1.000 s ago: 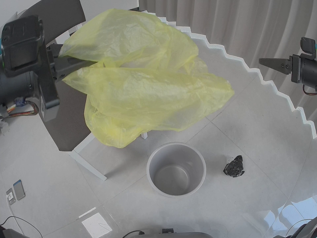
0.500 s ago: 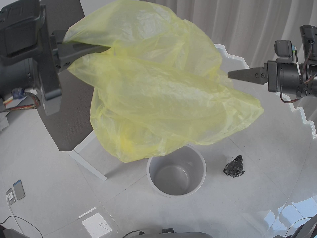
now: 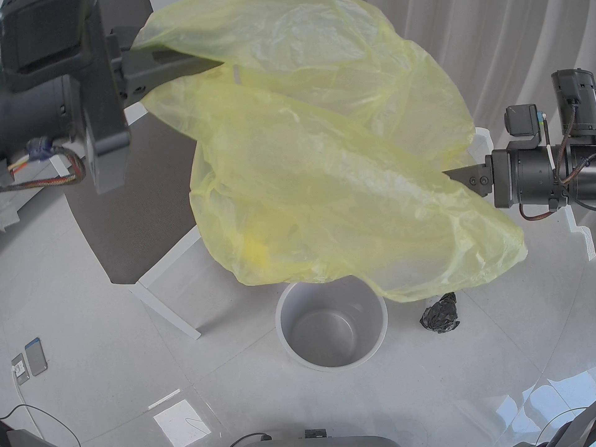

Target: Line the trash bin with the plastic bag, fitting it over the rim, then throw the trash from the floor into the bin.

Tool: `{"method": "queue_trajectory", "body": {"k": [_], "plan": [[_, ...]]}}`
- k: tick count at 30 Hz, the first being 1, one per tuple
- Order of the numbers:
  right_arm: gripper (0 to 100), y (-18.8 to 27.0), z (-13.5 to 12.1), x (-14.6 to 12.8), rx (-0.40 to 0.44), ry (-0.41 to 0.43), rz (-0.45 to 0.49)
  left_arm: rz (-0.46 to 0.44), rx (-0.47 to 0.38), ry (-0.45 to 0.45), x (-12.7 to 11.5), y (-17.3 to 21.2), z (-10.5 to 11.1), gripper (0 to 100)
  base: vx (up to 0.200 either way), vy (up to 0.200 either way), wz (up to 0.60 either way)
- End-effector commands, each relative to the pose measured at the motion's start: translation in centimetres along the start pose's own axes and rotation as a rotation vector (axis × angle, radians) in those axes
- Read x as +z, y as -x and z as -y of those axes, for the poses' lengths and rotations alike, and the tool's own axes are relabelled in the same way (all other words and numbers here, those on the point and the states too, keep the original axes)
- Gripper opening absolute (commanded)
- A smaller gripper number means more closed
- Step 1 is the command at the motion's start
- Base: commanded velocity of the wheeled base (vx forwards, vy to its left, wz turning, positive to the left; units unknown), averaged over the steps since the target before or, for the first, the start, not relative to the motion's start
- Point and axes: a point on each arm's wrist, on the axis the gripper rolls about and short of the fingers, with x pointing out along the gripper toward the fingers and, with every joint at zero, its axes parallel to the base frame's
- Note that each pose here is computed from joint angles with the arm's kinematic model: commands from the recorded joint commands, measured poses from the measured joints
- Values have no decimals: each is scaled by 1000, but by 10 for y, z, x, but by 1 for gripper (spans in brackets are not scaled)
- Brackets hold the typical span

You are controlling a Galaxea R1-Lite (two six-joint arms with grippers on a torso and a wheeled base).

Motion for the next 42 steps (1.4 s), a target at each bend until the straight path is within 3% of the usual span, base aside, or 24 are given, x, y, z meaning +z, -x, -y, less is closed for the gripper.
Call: {"method": "queue_trajectory", "body": {"k": [1, 3, 4, 12, 16, 19, 20, 21, 25, 31, 32, 40, 42], "plan": [[100, -3, 1, -5, -1, 6, -16, 5, 2, 0, 1, -1, -1, 0, 0, 0, 0], [100, -4, 2, -7, -2, 14, -23, 5, 2, 0, 1, -1, -1, 0, 0, 0, 0], [0, -6, 3, -8, -2, 27, -26, 4, 5, 0, 1, -1, -2, 0, 0, 0, 0], [0, -4, 3, -7, -7, 24, -19, -1, 8, 24, 0, -1, -2, 0, 0, 0, 0], [0, -3, 4, -11, -32, 12, -29, -60, 104, 266, -6, -15, -5, 0, 0, 0, 0], [0, -3, 5, -10, -100, -6, -15, -103, 179, 433, -20, -25, -6, 0, 0, 0, 0], [0, -3, 4, -10, -106, -11, -13, -107, 183, 453, -22, -26, -5, 0, 0, 0, 0], [0, -4, 3, -9, -131, -47, 4, -117, 205, 561, -31, -29, -3, 0, 0, 0, 0], [0, -10, -1, -6, -165, -101, 58, -132, 229, 775, -50, -34, 12, 0, 0, 0, 0], [0, -16, 1, -11, -226, -108, 50, -217, 252, 911, -87, -31, 31, 0, 0, 0, 0], [0, -17, 1, -14, -234, -109, 42, -235, 242, 955, -100, -30, 43, 0, 0, 0, 0], [0, -36, 10, -34, -251, -123, -49, -287, 148, 995, -138, -37, 90, 0, 0, 0, 0], [0, -44, 13, -43, -256, -126, -92, -305, 129, 1041, -147, -46, 105, 0, 0, 0, 0]]}}
